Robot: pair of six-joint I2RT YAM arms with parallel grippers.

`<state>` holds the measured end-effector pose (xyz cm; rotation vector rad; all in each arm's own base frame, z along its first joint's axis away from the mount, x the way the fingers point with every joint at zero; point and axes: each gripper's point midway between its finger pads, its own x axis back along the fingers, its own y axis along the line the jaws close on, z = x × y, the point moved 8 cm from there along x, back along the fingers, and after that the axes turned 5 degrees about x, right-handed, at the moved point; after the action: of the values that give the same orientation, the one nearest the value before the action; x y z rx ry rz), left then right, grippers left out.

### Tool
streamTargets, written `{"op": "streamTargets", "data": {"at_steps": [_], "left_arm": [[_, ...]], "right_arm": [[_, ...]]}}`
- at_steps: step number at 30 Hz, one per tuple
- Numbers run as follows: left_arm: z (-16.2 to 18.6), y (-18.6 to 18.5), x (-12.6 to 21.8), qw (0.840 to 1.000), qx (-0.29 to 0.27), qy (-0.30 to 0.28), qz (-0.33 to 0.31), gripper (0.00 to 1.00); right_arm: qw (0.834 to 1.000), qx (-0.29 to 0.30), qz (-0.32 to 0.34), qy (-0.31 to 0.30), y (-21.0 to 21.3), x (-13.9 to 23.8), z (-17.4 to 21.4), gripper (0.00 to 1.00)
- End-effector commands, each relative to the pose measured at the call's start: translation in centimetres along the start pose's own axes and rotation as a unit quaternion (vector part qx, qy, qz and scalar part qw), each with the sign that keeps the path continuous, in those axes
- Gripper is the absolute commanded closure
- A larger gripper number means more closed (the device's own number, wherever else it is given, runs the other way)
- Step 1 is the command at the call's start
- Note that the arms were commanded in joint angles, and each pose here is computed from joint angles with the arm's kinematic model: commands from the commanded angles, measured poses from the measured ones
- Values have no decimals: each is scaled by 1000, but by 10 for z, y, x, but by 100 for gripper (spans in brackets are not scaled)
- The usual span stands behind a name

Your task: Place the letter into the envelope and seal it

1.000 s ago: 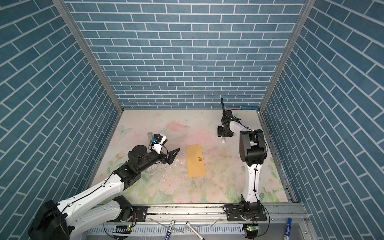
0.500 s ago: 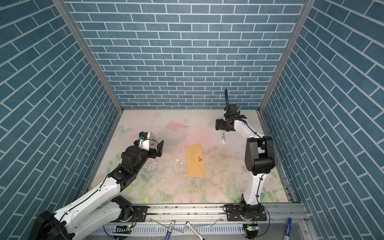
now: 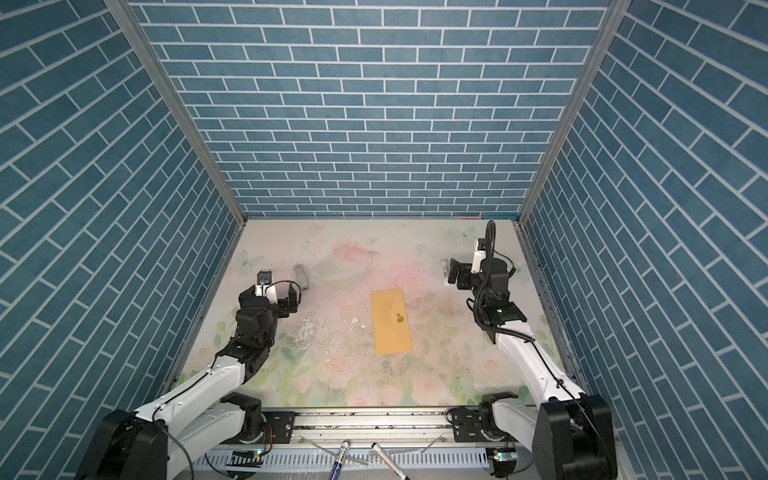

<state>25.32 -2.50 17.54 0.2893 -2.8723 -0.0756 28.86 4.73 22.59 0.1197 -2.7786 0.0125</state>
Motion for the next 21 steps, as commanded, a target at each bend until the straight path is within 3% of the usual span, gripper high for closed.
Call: {"op": "streamTargets", "data": {"at_steps": [1,9,14,21], "left_arm": [[0,10,-5,999,1,-26,-25,0],[19,10,-25,999,-7,-31,-16,0],[25,13,-37,999,4,-35,-4,0],[43,11,-53,1000,7,-21,14,0]], "right_arm": [[992,14,111,-55,-24,10,9,1],[983,76,166,-4,-36,-17,76,1],[982,95,161,-35,-36,-31,75,1],[986,85,140,-28,-45,-45,83,1]]}}
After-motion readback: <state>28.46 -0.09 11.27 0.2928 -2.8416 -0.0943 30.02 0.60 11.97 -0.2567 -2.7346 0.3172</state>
